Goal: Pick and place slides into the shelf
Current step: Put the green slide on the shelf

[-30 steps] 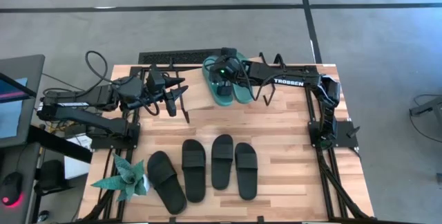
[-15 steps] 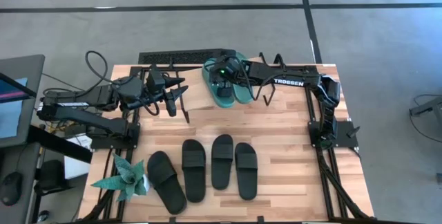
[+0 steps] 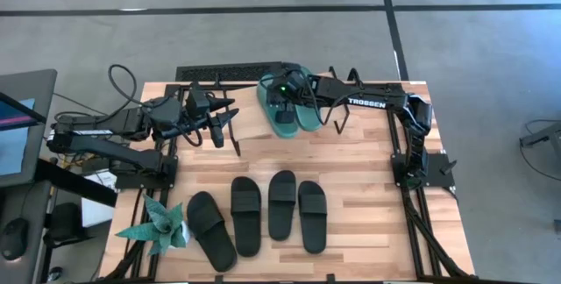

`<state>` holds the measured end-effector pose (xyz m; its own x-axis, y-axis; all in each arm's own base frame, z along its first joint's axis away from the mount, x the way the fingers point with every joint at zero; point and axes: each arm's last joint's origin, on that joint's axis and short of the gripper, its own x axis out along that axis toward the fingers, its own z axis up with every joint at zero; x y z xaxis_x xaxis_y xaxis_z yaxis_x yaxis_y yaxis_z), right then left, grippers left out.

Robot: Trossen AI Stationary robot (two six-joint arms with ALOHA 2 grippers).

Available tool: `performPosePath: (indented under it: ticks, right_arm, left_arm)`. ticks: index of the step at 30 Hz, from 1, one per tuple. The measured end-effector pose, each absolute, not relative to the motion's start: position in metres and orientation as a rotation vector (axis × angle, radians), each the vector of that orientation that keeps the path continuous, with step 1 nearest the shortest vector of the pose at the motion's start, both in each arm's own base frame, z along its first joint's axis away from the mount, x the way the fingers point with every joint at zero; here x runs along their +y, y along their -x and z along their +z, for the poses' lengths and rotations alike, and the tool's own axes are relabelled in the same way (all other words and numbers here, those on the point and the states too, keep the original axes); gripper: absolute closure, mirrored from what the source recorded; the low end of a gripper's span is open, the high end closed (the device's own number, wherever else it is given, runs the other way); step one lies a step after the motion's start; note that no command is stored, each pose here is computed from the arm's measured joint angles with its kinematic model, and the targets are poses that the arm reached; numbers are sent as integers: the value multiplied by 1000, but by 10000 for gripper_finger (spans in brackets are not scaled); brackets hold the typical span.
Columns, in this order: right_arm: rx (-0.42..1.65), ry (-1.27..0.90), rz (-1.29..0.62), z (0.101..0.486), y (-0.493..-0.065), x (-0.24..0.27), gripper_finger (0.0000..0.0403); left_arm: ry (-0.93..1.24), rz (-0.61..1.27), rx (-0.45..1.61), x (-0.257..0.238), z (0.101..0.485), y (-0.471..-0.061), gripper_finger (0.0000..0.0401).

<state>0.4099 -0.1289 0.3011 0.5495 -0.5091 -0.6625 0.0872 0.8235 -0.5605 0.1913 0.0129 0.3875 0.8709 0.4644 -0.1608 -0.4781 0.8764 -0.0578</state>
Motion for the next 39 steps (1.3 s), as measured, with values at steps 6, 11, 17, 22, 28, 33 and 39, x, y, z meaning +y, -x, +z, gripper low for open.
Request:
performPosePath:
  ticks: [6,11,17,22,28,33,39]
  right_arm:
    - [921,489,-345,301,-410,-128,351]
    - [915,458,-361,301,-410,-130,338]
    - [906,424,-379,301,-409,-131,330]
    - [902,408,-386,301,-409,-131,330]
    - [898,380,-372,300,-409,-130,329]
    - [902,342,-384,300,-408,-130,316]
    - [902,325,-368,299,-408,-129,280]
  left_arm:
    - [97,494,144,13,388,-191,262]
    - [97,493,144,13,388,-191,262]
    - [97,493,144,13,387,-191,262]
    - [97,494,144,13,387,-191,262]
    - [97,493,144,13,387,-191,262]
    - [97,494,145,13,387,-191,262]
    - [97,494,144,13,387,-191,262]
